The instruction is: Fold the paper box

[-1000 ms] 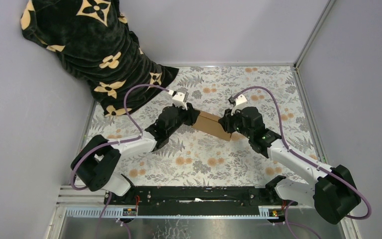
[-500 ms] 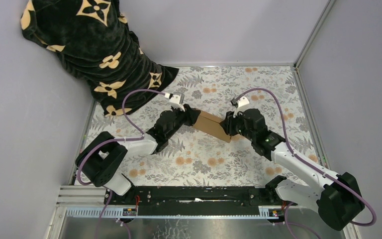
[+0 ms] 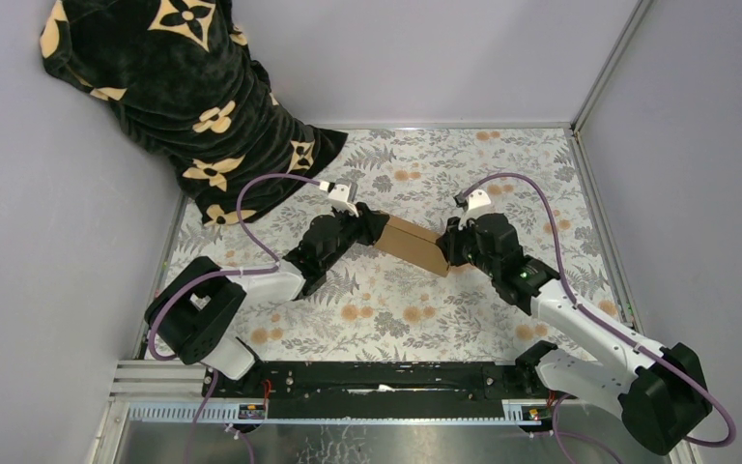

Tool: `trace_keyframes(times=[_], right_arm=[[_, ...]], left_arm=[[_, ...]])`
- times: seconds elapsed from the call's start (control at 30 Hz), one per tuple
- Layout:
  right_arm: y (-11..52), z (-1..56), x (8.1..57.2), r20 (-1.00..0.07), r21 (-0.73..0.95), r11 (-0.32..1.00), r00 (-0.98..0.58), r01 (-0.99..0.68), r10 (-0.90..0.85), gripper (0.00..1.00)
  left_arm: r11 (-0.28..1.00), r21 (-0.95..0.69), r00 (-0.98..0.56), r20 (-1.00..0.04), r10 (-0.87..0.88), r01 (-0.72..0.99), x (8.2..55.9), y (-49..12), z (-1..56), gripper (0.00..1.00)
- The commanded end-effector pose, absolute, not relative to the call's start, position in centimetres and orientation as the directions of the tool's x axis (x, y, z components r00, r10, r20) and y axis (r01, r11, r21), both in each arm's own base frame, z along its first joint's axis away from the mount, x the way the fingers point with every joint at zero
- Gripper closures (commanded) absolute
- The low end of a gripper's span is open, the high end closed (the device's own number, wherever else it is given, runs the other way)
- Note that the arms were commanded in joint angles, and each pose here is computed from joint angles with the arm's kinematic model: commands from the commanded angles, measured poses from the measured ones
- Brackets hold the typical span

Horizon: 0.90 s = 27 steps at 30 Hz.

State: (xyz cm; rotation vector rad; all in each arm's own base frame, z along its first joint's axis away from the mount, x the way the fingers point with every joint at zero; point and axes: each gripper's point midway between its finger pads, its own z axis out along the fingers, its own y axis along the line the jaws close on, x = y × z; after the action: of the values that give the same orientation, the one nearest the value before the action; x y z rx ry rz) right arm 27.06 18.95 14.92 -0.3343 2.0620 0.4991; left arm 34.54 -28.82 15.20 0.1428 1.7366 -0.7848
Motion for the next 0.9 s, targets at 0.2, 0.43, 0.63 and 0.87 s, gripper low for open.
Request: trace_keyframes(times=[0.2,0.43,0.63,0.87], right_arm=[[17.7,9.7,25.6,-0.749,0.239,0.926,-0.662,-0.293,-0.016,0.83],[16.9,10.7,25.8,-0.757,0.236,0.941,-0.653,-0.243,0.021,0.81],[17.1,12.5,27.7,-0.754,0.239,0.941,-0.656,-0.238,0.026,0.80],[17.8,12.2,30.0,-0.727,0.302,0.922,-0.684,-0.242,0.059,0.81]], left_arm=[[0.833,-0.382,-0.456,-0.872,-0.181,0.399,33.1,-27.0,9.7,0.62],[0.840,-0.385,-0.467,-0.865,-0.184,0.383,32.8,-26.6,10.0,0.62],[0.845,-0.400,-0.499,-0.845,-0.191,0.356,32.4,-26.4,10.1,0.62],[0.860,-0.403,-0.522,-0.830,-0.198,0.314,32.2,-25.9,10.0,0.62]])
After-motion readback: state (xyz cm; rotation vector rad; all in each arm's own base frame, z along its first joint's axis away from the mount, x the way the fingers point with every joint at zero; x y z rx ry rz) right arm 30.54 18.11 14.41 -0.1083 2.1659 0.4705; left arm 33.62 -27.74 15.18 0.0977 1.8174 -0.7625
